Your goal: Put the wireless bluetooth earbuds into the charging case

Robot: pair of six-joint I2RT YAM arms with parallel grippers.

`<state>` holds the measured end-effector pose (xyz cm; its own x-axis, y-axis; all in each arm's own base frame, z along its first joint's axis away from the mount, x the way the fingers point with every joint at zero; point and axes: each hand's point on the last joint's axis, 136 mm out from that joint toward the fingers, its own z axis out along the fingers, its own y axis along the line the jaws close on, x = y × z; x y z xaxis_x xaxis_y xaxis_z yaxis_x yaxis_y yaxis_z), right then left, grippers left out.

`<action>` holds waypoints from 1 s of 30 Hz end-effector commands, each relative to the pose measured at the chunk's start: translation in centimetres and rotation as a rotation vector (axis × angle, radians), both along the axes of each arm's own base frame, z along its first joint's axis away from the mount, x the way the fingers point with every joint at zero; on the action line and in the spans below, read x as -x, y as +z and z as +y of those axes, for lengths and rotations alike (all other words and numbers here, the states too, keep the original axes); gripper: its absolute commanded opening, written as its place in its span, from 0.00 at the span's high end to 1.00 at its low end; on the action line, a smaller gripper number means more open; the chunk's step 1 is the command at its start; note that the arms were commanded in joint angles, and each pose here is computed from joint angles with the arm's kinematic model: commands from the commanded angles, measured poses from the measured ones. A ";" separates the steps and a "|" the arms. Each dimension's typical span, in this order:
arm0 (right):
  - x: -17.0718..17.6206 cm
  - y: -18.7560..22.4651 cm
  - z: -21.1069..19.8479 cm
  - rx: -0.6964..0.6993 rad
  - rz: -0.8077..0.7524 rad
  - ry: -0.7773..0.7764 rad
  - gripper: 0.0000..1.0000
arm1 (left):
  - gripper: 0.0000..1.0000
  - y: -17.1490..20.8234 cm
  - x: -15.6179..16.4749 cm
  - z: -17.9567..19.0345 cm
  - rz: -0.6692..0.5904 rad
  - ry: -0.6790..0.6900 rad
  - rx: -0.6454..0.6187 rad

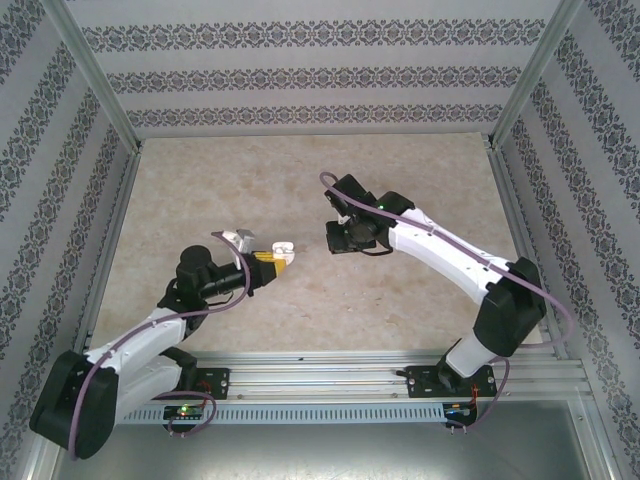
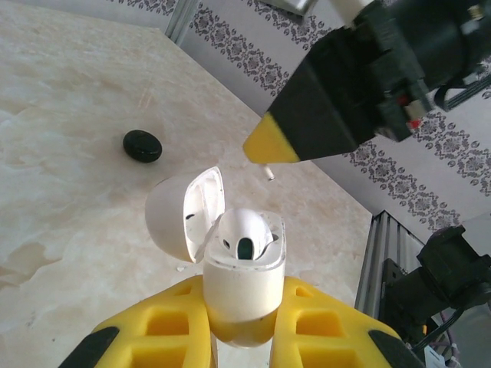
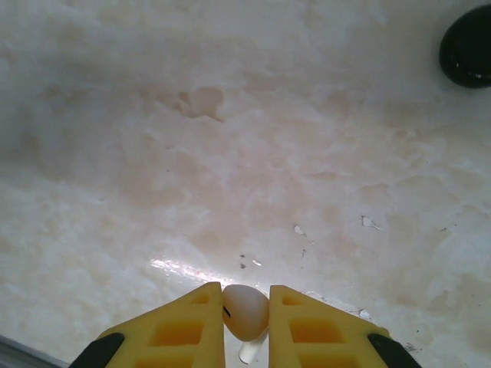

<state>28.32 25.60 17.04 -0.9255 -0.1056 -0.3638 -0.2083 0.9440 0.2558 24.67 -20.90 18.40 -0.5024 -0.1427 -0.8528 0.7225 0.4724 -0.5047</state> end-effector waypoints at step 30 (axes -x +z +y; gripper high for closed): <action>2.6 12.5 6.8 -0.351 -0.464 0.243 0.84 | 1.00 6.6 0.0 -3.5 -0.156 -0.140 0.133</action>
<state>25.99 31.42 28.58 -0.6775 -0.0884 -0.7302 -0.5119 0.7696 0.3818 25.26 -24.03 21.83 -0.4563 -0.1553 -0.8762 0.8029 0.3525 -0.4807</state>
